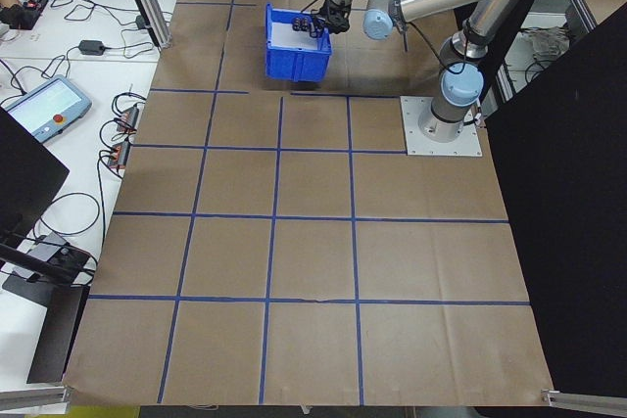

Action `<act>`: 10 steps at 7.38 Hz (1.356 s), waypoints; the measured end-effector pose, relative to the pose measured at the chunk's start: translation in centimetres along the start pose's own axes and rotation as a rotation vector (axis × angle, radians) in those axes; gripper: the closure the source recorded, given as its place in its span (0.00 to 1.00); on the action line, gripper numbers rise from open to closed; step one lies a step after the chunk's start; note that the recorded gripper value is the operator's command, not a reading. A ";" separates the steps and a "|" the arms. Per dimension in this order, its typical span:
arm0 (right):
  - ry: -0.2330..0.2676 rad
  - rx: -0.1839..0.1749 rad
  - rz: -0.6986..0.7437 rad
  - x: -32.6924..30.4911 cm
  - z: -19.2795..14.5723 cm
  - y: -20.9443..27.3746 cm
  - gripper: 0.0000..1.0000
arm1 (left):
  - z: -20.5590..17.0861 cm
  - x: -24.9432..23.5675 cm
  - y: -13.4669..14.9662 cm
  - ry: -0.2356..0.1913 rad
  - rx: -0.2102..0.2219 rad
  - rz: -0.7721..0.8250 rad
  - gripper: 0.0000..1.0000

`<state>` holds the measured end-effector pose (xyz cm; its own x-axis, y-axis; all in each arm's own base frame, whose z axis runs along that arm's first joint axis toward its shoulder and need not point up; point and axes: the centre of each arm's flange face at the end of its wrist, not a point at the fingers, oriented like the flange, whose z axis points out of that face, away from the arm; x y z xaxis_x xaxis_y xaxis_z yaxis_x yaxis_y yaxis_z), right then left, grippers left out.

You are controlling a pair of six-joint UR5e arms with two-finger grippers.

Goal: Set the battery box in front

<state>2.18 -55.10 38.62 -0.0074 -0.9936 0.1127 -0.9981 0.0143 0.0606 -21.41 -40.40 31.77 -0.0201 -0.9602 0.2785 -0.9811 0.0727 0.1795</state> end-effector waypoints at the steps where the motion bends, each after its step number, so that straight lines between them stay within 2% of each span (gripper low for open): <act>1: 0.000 0.010 -0.002 -2.5 0.7 1.5 1.00 | 1.1 2.7 0.0 -0.010 -0.023 0.004 1.00; 3: -0.007 0.017 -0.015 -6.9 1.8 3.6 1.00 | 3.9 6.7 1.5 -0.035 -0.061 0.016 1.00; 5: -0.006 0.012 -0.050 -9.3 1.8 3.9 1.00 | 6.5 9.8 4.5 -0.042 -0.080 0.032 1.00; 8: -0.013 0.011 -0.063 -10.1 1.8 3.8 1.00 | 10.2 13.1 8.9 -0.050 -0.098 0.071 1.00; 10: -0.019 0.012 -0.063 -10.4 1.9 3.8 1.00 | 11.0 14.1 9.6 -0.046 -0.100 0.077 1.00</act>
<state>-1.61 -44.96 35.76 0.0545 -0.9944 0.0905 -0.9973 -0.0497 0.0550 -33.20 -56.17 27.07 -0.1062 -0.9620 0.2517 -0.9521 0.1714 0.2534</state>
